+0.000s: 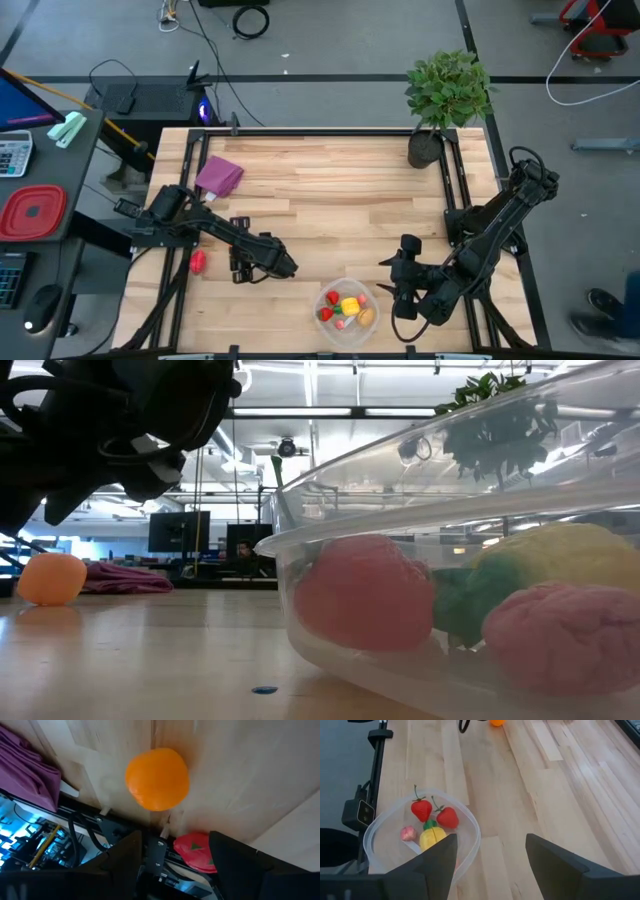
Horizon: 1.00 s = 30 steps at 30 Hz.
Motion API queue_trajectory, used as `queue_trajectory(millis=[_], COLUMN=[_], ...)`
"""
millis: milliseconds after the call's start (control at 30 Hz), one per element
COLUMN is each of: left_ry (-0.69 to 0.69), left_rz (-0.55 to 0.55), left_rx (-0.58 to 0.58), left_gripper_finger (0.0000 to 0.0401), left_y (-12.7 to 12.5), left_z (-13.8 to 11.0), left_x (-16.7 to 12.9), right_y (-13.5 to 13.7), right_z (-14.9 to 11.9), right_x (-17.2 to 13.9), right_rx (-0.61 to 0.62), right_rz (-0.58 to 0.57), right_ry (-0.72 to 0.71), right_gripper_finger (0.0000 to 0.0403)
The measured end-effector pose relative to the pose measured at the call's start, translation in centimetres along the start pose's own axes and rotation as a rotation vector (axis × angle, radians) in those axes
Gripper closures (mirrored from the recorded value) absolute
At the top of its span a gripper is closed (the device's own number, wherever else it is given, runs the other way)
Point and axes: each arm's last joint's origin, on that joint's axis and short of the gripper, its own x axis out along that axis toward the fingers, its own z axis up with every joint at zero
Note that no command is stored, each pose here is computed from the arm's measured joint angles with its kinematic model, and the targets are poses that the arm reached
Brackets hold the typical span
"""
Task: Pick and placing Produce into tupperware
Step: Put the orange into the transparent bin
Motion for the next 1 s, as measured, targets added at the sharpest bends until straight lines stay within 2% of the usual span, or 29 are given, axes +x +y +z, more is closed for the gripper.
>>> queue_trajectory(millis=[367,567,733,833,900,1000], left_ry=[-0.054,-0.271,-0.46,-0.554,-0.596,-0.625], left_rz=[0.006,0.033,-0.07,-0.143,-0.198,-0.254], left_rx=[0.001,-0.015,-0.149,-0.287,-0.38,-0.457], left_gripper_finger=[0.0163,0.0165,0.0169,0.0166,0.0165,0.0169], left_y=[0.1,1.8,4.3,6.0,6.9,7.8], left_z=[-0.5,-4.4,-8.9,-11.3,-12.5,-13.7], left_x=[-1.0,-3.5,-5.7,-6.4,-6.6,-6.5], right_y=[0.0,0.0,0.0,0.0,0.0,0.0], right_z=[0.0,0.0,0.0,0.0,0.0,0.0], right_x=[0.0,0.0,0.0,0.0,0.0,0.0], right_rx=[-0.003,0.0,0.0,0.0,0.0,0.003], right_rz=[-0.001,-0.001,-0.002,-0.002,-0.003,-0.002], right_ry=[-0.001,-0.001,-0.003,-0.004,-0.004,-0.005], right_gripper_finger=[0.0157,0.0157,0.0157,0.0157,0.0157,0.0157])
